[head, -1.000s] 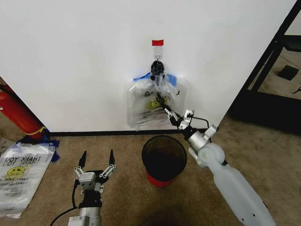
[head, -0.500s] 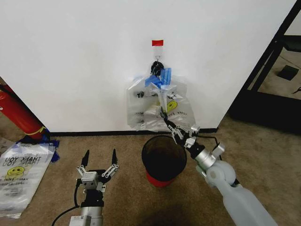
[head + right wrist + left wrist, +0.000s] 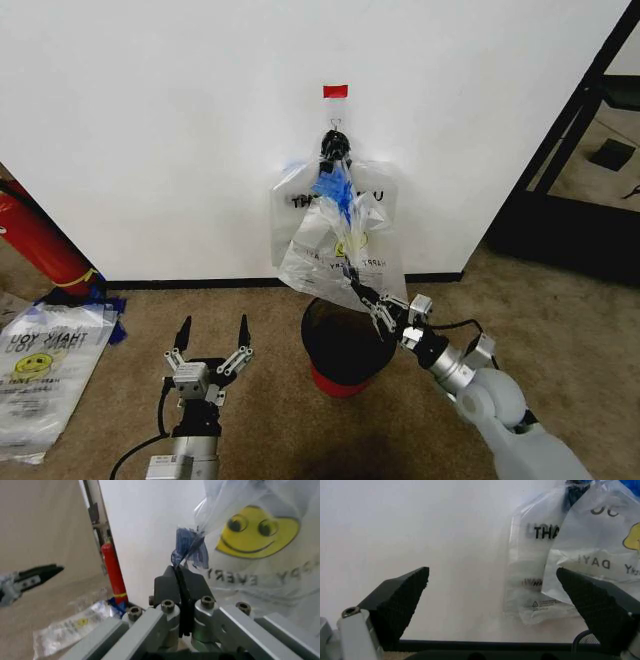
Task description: Pick up the garbage bag from the wall and place it over the trash bin.
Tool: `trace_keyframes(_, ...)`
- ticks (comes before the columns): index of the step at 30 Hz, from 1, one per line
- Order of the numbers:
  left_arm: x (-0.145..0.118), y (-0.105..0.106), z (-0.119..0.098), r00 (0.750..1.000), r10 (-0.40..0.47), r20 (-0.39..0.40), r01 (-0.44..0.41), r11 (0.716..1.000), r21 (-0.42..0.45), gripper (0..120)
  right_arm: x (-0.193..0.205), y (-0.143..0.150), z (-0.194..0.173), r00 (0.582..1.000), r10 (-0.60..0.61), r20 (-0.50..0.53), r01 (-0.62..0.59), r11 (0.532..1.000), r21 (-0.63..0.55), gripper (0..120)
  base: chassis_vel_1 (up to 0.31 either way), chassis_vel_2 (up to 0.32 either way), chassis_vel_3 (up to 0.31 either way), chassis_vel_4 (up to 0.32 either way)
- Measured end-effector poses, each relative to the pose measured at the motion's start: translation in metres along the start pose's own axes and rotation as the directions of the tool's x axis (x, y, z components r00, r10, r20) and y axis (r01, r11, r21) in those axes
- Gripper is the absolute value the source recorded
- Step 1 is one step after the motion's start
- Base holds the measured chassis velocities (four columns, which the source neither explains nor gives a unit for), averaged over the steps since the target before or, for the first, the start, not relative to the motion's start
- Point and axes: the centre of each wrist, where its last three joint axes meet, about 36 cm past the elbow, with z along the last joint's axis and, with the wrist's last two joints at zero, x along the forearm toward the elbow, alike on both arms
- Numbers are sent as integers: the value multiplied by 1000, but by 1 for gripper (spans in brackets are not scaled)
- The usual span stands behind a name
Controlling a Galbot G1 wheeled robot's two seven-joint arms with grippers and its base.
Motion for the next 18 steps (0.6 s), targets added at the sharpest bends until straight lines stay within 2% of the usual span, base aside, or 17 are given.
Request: trace_keyframes(18,-3,0,1,1000,8,2,-8,1000,6,100,39,0,14,990,-62,-128,82,984,159,0,0,0,0,0)
